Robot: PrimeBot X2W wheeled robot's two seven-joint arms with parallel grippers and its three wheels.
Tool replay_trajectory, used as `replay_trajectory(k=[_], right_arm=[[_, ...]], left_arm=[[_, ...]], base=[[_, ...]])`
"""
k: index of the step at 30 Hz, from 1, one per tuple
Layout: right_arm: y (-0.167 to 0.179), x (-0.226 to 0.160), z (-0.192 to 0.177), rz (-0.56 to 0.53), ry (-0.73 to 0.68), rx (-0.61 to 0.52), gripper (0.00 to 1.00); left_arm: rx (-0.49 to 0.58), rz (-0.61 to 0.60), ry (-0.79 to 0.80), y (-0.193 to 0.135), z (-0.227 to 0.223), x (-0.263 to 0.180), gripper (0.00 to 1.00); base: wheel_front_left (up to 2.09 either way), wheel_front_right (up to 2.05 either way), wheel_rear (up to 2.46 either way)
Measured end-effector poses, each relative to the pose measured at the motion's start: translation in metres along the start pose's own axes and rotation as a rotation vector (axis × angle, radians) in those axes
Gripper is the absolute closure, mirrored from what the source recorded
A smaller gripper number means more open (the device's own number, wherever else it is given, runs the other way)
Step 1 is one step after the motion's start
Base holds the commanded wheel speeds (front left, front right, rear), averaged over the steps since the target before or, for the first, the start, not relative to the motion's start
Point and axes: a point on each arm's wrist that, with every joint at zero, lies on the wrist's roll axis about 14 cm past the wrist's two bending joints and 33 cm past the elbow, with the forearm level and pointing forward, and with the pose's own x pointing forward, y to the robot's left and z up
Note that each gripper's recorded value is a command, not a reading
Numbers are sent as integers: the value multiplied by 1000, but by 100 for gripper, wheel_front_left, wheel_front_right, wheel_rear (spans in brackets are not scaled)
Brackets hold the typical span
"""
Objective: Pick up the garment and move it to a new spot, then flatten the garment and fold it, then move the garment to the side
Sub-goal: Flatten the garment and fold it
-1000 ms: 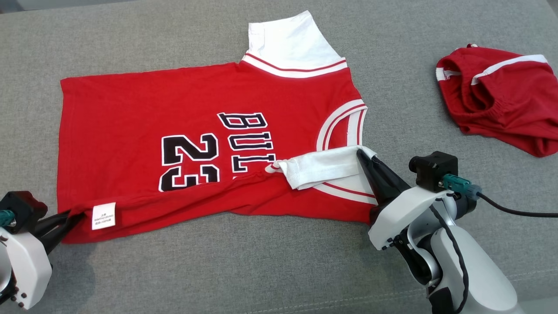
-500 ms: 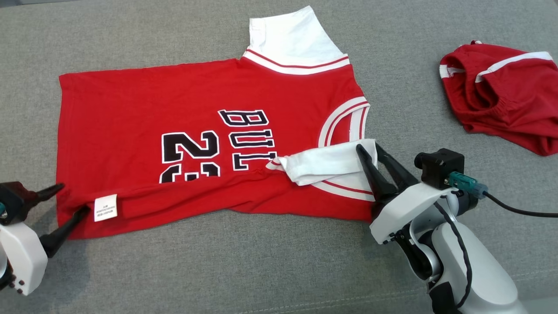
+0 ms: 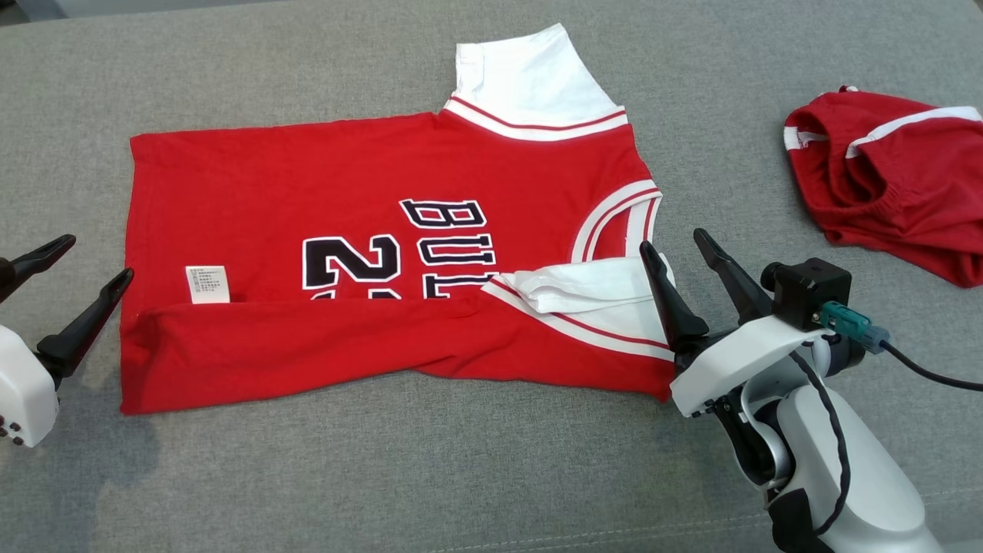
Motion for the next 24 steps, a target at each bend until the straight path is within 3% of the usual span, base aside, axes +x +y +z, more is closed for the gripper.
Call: replay_trajectory(k=[9,24], right_arm=[[5,-6,19,5,-61,-28,0],[15,-35,19,1,-81,-35,0]], left_arm=[[-91,56,-73,-4,10,-15,0],[-271,154,-176,-36,-3,-53,0]], base=[[0,0,0],[0,0,0]])
